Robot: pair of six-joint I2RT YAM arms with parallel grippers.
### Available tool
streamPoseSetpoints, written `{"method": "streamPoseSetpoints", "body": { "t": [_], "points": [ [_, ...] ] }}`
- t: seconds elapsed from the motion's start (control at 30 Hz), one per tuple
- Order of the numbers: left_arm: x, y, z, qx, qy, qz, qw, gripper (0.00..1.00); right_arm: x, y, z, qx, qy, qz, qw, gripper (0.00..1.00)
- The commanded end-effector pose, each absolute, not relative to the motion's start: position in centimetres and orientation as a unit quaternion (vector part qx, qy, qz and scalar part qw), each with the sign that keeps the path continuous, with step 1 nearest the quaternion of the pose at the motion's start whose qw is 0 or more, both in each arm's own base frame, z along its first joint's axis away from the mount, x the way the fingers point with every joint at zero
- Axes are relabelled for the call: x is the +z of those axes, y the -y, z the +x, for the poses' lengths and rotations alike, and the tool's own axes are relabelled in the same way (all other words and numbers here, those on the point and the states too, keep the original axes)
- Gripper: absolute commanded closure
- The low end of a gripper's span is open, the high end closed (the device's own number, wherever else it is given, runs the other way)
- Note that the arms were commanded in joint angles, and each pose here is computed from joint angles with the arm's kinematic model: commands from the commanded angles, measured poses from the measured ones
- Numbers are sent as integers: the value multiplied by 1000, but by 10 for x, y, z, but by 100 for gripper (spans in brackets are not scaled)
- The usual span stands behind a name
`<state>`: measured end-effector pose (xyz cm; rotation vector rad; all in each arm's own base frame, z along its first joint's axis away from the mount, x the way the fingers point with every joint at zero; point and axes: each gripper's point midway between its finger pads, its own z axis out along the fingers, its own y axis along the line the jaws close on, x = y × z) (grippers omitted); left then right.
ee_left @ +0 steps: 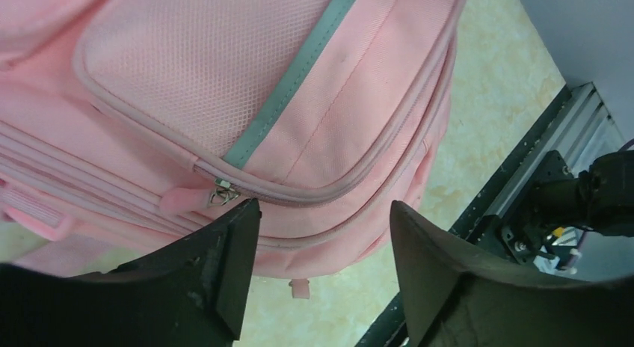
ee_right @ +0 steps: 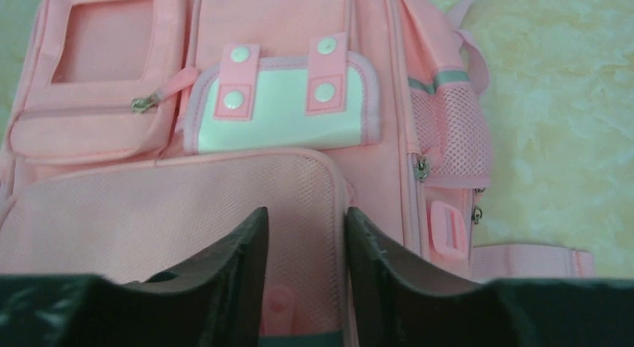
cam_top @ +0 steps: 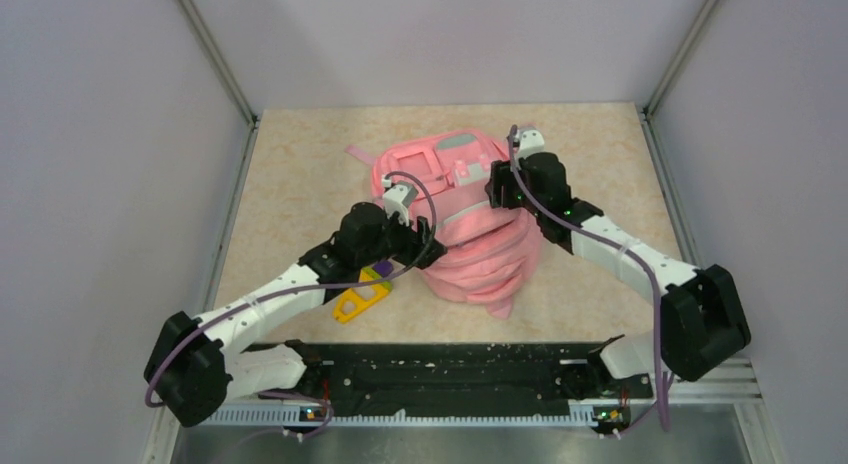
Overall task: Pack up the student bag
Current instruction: Adjust the student bag at the center of the board, then zip the student bag at the center of the board.
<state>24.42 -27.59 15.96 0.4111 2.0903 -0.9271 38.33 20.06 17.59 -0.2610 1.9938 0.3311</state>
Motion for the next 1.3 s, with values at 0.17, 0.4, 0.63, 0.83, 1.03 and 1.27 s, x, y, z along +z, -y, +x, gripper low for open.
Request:
{"method": "streamPoseSetpoints", "body": {
  "t": [0.17, 0.4, 0.63, 0.83, 1.03, 1.27],
  "points": [
    [202, 252, 258, -294, -778, 229, 506, 22, 224, -189, 319, 203, -807, -93, 547, 23],
    [183, 254, 260, -259, -750, 338, 506, 19, 217, -182, 288, 232, -809, -88, 534, 17],
    [166, 247, 266, -232, -726, 386, 519, 17, 210, -190, 268, 293, -808, -57, 509, 15],
    [148, 245, 278, -215, -743, 393, 497, 22, 195, -192, 263, 307, -814, -40, 491, 15],
    [148, 241, 292, -193, -747, 380, 510, 37, 195, -192, 261, 308, -814, -39, 490, 16],
    [153, 241, 297, -188, -745, 368, 523, 42, 183, -190, 259, 305, -820, -33, 483, 16]
  ]
}}
